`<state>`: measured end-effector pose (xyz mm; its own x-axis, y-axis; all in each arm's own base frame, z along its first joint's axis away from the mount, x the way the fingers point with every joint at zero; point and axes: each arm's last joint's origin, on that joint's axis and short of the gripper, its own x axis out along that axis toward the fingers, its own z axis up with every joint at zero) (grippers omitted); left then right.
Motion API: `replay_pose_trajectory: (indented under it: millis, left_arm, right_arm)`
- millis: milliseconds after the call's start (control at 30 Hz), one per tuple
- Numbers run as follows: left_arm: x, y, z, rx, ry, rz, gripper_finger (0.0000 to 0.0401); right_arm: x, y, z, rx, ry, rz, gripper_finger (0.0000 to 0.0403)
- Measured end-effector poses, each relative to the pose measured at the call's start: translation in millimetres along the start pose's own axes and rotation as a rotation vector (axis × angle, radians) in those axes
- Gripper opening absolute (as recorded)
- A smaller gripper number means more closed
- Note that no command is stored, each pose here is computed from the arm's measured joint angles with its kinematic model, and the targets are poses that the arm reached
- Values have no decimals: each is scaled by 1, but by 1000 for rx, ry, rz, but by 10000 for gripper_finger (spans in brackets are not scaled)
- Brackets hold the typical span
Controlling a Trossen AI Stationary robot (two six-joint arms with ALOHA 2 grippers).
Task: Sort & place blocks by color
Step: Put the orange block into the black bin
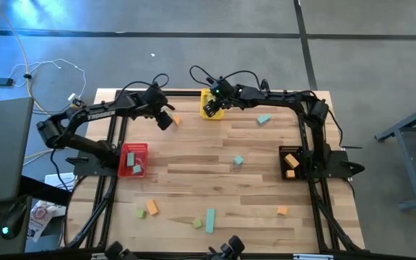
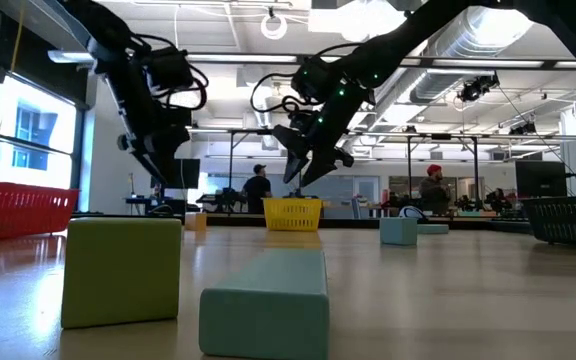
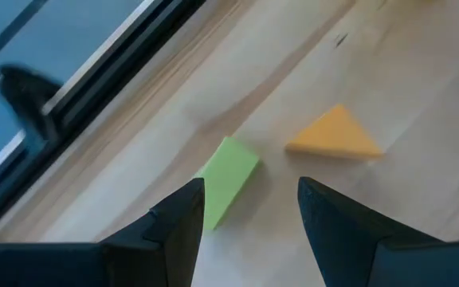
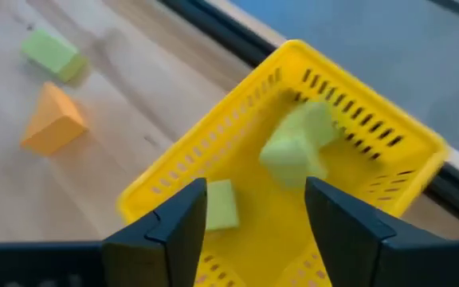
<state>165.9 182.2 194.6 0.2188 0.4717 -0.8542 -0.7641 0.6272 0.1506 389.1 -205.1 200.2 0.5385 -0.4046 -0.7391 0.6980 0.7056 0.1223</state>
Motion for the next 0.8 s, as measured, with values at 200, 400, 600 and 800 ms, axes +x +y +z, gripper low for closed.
replay_pose_trajectory:
  millis: [200,400,600,800]
  left_arm:
    - [7,-6,7,116,-61,-130,188]
    - [6,-8,10,336,-120,-174,188]
    - [6,-9,13,597,-183,-189,188]
    - [7,-9,12,737,-195,-193,188]
  right_arm:
    - [-9,1,5,0,-16,47,212]
    - [-31,2,17,-43,-75,64,211]
    - [-49,4,24,-63,-114,78,211]
    - [-54,13,22,-95,-113,97,211]
